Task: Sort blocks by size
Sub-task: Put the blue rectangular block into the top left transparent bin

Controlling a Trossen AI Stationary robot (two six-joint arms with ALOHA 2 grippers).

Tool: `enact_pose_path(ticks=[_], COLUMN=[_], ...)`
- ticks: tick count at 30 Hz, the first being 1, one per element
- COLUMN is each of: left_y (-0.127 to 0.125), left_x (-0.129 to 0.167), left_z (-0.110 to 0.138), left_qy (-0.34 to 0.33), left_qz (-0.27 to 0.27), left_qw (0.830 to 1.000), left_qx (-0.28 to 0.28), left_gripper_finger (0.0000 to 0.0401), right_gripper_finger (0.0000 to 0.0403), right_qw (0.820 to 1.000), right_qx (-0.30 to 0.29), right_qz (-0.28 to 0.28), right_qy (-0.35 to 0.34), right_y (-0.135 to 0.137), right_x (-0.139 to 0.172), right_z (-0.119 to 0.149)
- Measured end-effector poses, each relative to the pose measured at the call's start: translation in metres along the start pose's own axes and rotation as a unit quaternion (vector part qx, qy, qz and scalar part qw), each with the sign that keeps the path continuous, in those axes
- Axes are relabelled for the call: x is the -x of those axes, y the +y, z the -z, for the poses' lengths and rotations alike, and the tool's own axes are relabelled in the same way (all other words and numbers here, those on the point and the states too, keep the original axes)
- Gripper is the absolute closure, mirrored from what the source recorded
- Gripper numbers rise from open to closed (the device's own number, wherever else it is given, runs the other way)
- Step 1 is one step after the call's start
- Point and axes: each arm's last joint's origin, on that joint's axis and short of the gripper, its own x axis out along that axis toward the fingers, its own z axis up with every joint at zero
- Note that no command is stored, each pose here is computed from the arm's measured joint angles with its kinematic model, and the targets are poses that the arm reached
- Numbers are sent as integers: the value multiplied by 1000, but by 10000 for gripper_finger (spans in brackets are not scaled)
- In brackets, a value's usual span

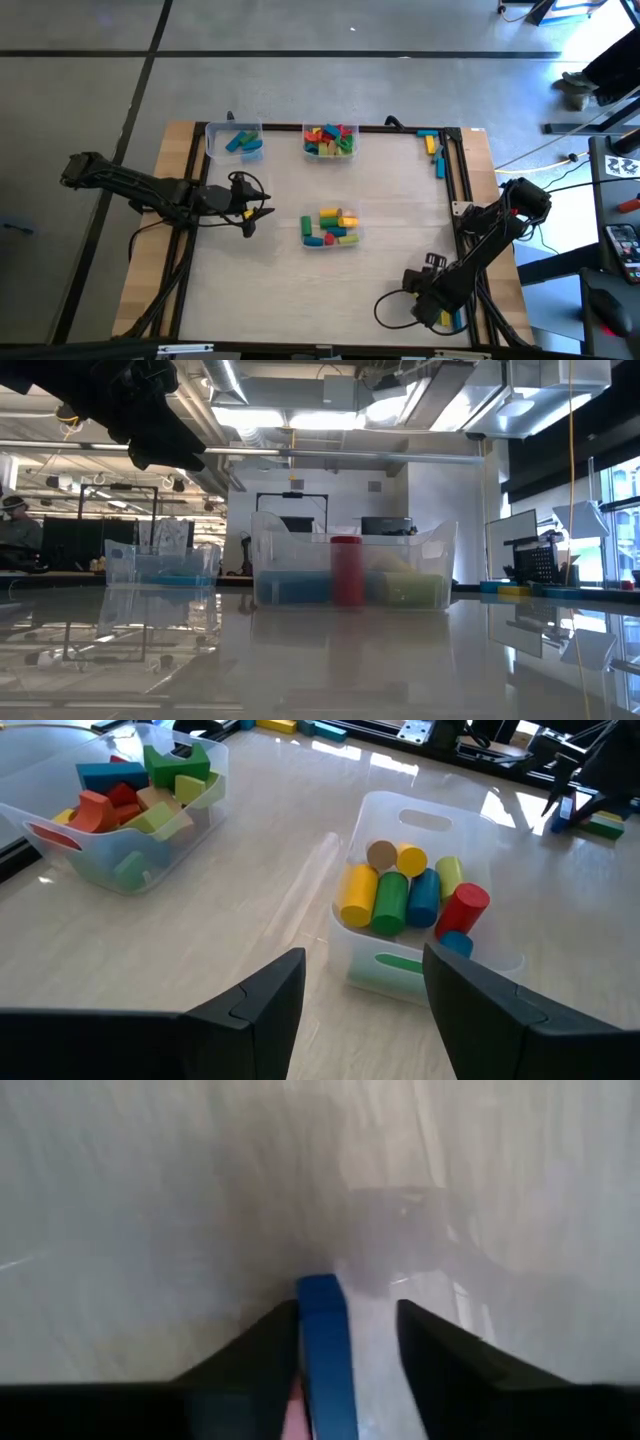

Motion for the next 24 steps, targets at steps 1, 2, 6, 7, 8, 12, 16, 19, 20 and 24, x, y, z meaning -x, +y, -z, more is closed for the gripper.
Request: enact_pose_path(ticks=[1,2,6,7,8,12,16,19,20,24], left_y=[0,0,0,0,0,0,0,0,0,0], left_x=[0,0,0,0,0,0,0,0,0,0], left_z=[0,0,0,0,0,0,0,0,0,0], left_qy=[0,0,0,0,0,0,-1,-1,-1,-1], left_qz=[0,0,0,0,0,0,0,1,1,0], left_qw=[1000,1000,1000,1000,1000,1000,1000,1000,1000,1000], left_qx=[0,0,0,0,0,0,0,1,1,7], left_gripper_finger=[203,203,203,203,203,203,203,203,203,203], right_gripper_finger=[257,271,323,333,341,350,339,336,338,349], right_qw=[1000,1000,1000,1000,1000,1000,1000,1000,1000,999], right_qx=[1,2,6,7,7,22,27,16,12,11], right_qz=[-2,-5,-7,-6,-6,-6,-1,1,3,1], right_qy=[-1,-2,-3,-3,-3,-3,-14,-23,-24,-45], right_y=[0,1,1,1,1,1,1,2,2,4], right_x=[0,0,0,0,0,0,3,12,15,30], right_z=[0,0,-1,0,0,0,-4,-13,-15,-30])
